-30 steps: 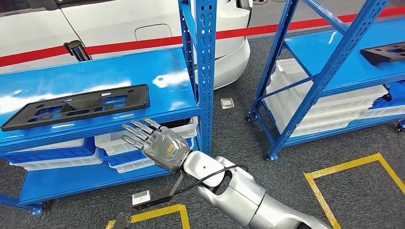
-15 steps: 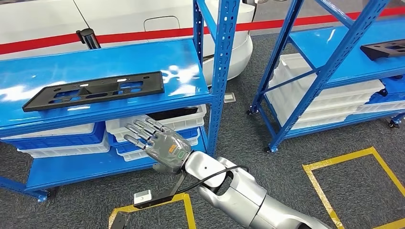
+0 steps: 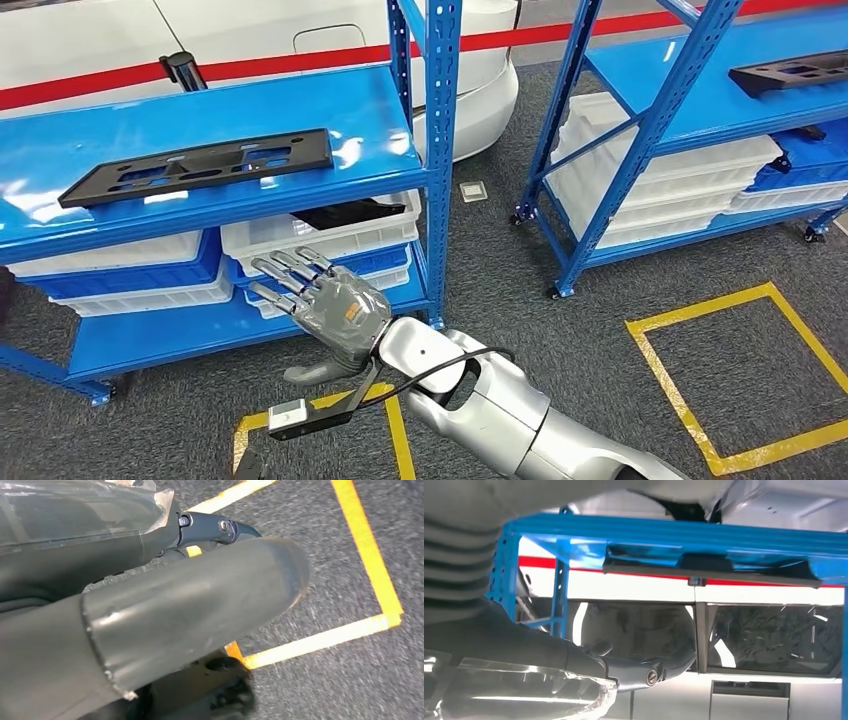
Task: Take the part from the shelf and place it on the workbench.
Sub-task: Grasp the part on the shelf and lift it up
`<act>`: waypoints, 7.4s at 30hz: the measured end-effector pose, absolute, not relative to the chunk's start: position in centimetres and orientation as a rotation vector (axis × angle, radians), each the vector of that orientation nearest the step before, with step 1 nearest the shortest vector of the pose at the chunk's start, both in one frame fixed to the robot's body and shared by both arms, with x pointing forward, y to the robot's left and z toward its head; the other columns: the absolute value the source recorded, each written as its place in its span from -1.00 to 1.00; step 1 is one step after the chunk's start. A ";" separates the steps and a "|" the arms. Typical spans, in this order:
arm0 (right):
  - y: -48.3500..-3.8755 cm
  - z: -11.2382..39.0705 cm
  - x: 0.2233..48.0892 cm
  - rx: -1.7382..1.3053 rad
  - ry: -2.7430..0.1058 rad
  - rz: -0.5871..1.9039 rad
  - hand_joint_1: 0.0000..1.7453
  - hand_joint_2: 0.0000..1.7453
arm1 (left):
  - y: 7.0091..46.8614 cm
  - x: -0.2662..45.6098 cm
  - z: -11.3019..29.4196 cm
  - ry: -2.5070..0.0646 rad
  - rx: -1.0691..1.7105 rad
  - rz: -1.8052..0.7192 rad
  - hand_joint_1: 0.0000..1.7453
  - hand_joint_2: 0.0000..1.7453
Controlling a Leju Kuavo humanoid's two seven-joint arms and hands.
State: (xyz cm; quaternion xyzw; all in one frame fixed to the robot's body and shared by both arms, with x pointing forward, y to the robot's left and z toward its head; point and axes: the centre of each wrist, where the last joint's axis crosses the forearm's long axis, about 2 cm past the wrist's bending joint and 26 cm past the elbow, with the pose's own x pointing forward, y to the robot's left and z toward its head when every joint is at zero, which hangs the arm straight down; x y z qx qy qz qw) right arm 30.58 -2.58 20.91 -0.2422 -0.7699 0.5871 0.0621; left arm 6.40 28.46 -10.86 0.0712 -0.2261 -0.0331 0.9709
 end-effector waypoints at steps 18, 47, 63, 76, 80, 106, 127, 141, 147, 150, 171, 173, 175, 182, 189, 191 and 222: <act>-3.0 21.0 30.8 -0.699 -2.322 1.722 -1.00 -1.00 | 28.5 6.4 -10.9 -0.463 0.143 -0.067 -1.00 -1.00; -2.9 21.5 30.4 -0.622 -2.335 1.754 -1.00 -1.00 | 28.7 6.0 -10.9 -0.462 0.145 -0.069 -1.00 -1.00; -2.6 21.8 30.0 -0.610 -2.351 1.778 -1.00 -1.00 | 28.9 6.0 -10.9 -0.456 0.151 -0.070 -1.00 -1.00; -2.9 21.6 30.2 -0.622 -2.348 1.802 -1.00 -1.00 | 28.8 6.3 -10.9 -0.459 0.151 -0.067 -1.00 -1.00; -2.8 21.7 30.2 -0.630 -2.352 1.809 -1.00 -1.00 | 28.7 6.2 -10.9 -0.458 0.151 -0.064 -1.00 -1.00; -4.7 19.5 35.1 -0.800 -2.104 1.742 -1.00 1.00 | 28.7 6.2 -10.9 -0.436 0.173 -0.068 -1.00 -1.00; -4.9 20.7 35.4 -0.866 -2.170 1.666 -1.00 1.00 | 29.2 6.5 -10.8 -0.444 0.191 -0.069 -1.00 -1.00; -5.4 20.3 35.5 -0.875 -2.158 1.670 -1.00 1.00 | 28.7 6.6 -10.8 -0.446 0.181 -0.067 -1.00 -1.00; -5.1 20.7 35.5 -0.883 -2.173 1.667 -1.00 1.00 | 28.7 6.5 -10.8 -0.441 0.185 -0.066 -1.00 -1.00; -5.0 20.7 35.5 -0.881 -2.175 1.669 -1.00 1.00 | 28.7 6.4 -10.9 -0.437 0.188 -0.064 -1.00 -1.00; -5.0 21.3 35.7 -0.896 -2.199 1.679 -1.00 1.00 | 28.5 6.0 -10.9 -0.429 0.196 -0.052 -1.00 -1.00; -4.9 21.4 35.6 -0.896 -2.201 1.678 -1.00 1.00 | 28.5 5.9 -10.9 -0.427 0.196 -0.052 -1.00 -1.00; -4.8 21.5 35.6 -0.897 -2.207 1.677 -1.00 1.00 | 28.6 5.9 -10.9 -0.427 0.197 -0.053 -1.00 -1.00; -4.5 21.7 35.6 -0.899 -2.216 1.674 -1.00 1.00 | 28.6 5.9 -10.9 -0.427 0.196 -0.053 -1.00 -1.00; -4.5 21.7 35.5 -0.902 -2.214 1.681 -1.00 1.00 | 28.7 5.8 -10.9 -0.425 0.201 -0.053 -1.00 -1.00; -4.3 21.9 35.5 -0.904 -2.220 1.682 -1.00 1.00 | 28.8 5.8 -10.9 -0.425 0.202 -0.048 -1.00 -1.00; -4.6 22.1 36.9 -0.995 -2.120 1.722 -1.00 1.00 | 28.9 5.6 -11.0 -0.405 0.211 -0.031 -1.00 -1.00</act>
